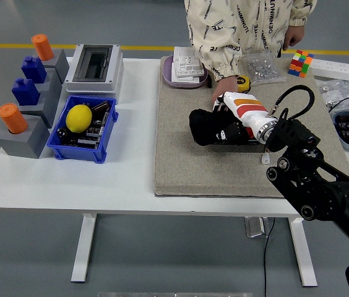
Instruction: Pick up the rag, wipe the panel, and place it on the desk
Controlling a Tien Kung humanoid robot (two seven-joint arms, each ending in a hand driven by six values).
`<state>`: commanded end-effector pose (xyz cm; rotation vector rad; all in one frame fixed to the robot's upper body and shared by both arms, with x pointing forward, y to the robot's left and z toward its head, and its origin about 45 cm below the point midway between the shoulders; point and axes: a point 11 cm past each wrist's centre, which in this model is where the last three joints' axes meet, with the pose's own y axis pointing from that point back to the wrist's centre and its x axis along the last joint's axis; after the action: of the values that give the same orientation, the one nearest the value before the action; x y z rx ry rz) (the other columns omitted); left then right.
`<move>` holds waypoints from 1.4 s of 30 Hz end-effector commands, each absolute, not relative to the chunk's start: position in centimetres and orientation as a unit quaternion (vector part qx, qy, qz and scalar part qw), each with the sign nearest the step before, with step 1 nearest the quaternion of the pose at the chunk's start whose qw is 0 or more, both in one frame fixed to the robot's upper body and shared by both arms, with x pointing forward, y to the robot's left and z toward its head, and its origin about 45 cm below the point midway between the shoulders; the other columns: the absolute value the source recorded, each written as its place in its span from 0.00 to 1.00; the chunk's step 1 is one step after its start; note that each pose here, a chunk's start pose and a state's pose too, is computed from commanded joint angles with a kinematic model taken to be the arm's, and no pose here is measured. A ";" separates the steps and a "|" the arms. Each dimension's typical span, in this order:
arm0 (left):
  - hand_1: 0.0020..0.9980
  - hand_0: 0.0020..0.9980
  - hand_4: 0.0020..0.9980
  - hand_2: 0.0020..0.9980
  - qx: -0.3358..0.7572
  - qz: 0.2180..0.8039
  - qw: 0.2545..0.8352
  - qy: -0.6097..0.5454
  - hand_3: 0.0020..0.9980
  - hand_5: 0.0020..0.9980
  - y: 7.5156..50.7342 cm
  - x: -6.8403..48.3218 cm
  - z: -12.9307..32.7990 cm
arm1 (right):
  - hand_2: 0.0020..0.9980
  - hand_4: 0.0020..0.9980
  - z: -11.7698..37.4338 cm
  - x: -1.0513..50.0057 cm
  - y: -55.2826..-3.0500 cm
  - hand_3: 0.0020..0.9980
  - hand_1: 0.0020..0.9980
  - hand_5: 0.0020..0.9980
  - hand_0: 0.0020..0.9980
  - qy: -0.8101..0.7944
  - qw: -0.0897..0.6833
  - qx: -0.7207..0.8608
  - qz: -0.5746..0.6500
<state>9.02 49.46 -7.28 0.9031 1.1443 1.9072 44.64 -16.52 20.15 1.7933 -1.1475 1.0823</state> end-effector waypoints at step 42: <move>0.72 0.73 0.69 0.77 0.350 0.741 0.358 0.447 0.63 0.58 49.5 8.5 -7.4 | 0.43 1.00 20.7 45.1 -27.5 0.43 0.38 0.05 0.29 -0.488 0.434 0.635 0.413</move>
<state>8.49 49.47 -7.39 0.9033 1.1538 1.9128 45.09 -27.48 20.74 1.5805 -1.2147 1.0279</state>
